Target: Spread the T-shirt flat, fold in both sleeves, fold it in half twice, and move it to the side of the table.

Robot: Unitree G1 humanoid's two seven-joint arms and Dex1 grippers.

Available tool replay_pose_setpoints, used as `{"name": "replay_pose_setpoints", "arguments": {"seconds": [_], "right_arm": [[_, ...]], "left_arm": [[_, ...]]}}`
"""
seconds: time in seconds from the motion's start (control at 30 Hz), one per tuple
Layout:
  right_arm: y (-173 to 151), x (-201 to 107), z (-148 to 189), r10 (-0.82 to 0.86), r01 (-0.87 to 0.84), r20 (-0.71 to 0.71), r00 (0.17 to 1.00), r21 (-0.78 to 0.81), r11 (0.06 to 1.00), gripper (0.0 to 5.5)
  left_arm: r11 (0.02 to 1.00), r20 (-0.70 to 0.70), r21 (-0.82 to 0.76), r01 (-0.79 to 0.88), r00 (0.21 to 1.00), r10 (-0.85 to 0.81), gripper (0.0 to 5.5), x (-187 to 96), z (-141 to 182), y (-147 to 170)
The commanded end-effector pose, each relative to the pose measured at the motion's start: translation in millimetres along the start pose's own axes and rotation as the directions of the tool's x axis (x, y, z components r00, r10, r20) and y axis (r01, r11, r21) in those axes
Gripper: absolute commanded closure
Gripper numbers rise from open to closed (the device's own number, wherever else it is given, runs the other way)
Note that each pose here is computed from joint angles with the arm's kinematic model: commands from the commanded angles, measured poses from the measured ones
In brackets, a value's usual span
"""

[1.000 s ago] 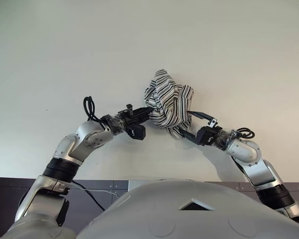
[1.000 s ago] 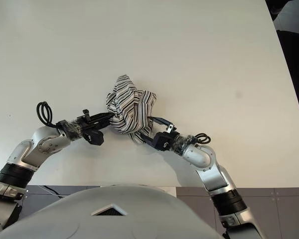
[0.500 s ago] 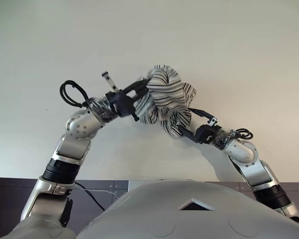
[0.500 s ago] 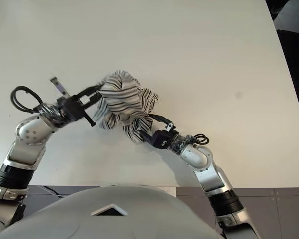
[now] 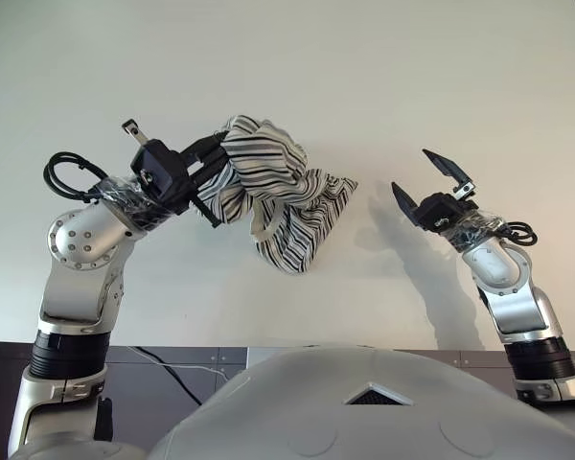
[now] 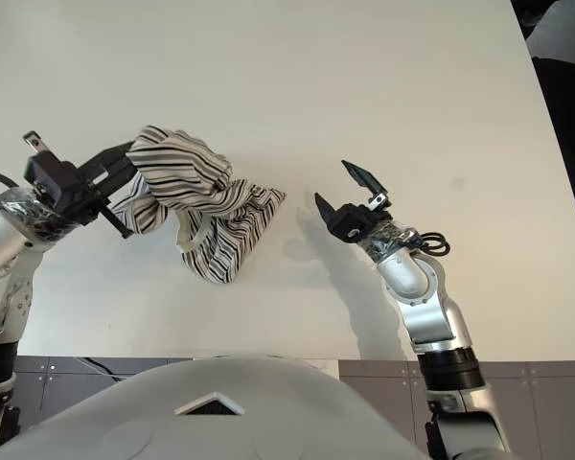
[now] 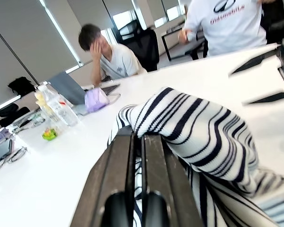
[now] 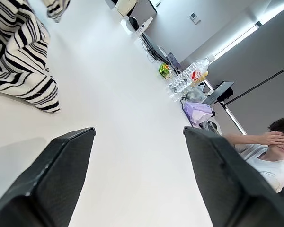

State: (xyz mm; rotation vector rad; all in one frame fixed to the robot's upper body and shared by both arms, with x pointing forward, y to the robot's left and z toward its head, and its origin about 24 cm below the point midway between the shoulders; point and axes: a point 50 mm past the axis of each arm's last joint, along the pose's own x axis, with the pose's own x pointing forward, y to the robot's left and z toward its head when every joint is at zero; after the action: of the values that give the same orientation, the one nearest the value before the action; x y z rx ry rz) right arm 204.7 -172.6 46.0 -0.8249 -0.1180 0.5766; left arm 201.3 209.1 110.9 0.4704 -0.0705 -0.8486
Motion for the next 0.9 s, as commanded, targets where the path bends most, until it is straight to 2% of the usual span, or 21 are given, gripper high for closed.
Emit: {"name": "replay_pose_setpoints", "arguments": {"seconds": [0.03, 0.13, 0.23, 0.4, 0.53, 0.7, 0.8, 0.9], "right_arm": [[5.5, -9.4, 35.1, 0.095, -0.117, 0.210, 0.973, 0.095, 0.989, 2.06], [41.0, -20.2, 53.4, 0.357, -0.407, 0.318, 0.878, 0.105, 0.907, 2.06], [62.5, -21.9, 55.6, 0.514, -0.558, 0.322, 0.795, 0.057, 0.828, 2.06], [71.7, -20.1, 51.1, 0.606, -0.639, 0.292, 0.740, 0.024, 0.769, 2.06], [74.2, -1.8, 51.9, 0.590, -0.621, 0.290, 0.753, 0.015, 0.784, 2.06], [78.0, 8.4, 37.5, 0.600, -0.620, 0.218, 0.770, 0.034, 0.784, 2.06], [77.4, 9.0, 10.2, 0.647, -0.652, 0.089, 0.757, 0.036, 0.757, 2.06], [59.0, 3.7, -8.2, 0.674, -0.674, -0.006, 0.739, 0.005, 0.739, 2.06]], "left_arm": [[0.994, -0.040, 0.028, 0.109, 0.993, -0.108, 5.38, -0.6, -1.7, -17.5], [0.994, 0.023, -0.030, 0.101, 0.995, -0.100, 5.38, 0.6, 8.6, -16.1], [0.983, 0.092, -0.107, 0.152, 0.986, -0.143, 5.38, -0.7, 25.0, -18.7], [0.936, 0.237, -0.225, 0.270, 0.947, -0.216, 5.38, -1.8, 58.3, -24.0], [0.868, 0.341, -0.362, 0.339, 0.915, -0.215, 5.38, 3.8, 76.3, -28.7], [0.865, 0.243, -0.449, 0.222, 0.963, -0.121, 5.38, 7.6, 60.3, -13.3], [0.871, 0.177, -0.478, 0.113, 0.984, -0.031, 5.38, 11.7, 49.3, 0.2], [0.908, 0.019, -0.417, -0.037, 0.999, 0.049, 5.38, 15.4, 24.4, 12.7]]}}
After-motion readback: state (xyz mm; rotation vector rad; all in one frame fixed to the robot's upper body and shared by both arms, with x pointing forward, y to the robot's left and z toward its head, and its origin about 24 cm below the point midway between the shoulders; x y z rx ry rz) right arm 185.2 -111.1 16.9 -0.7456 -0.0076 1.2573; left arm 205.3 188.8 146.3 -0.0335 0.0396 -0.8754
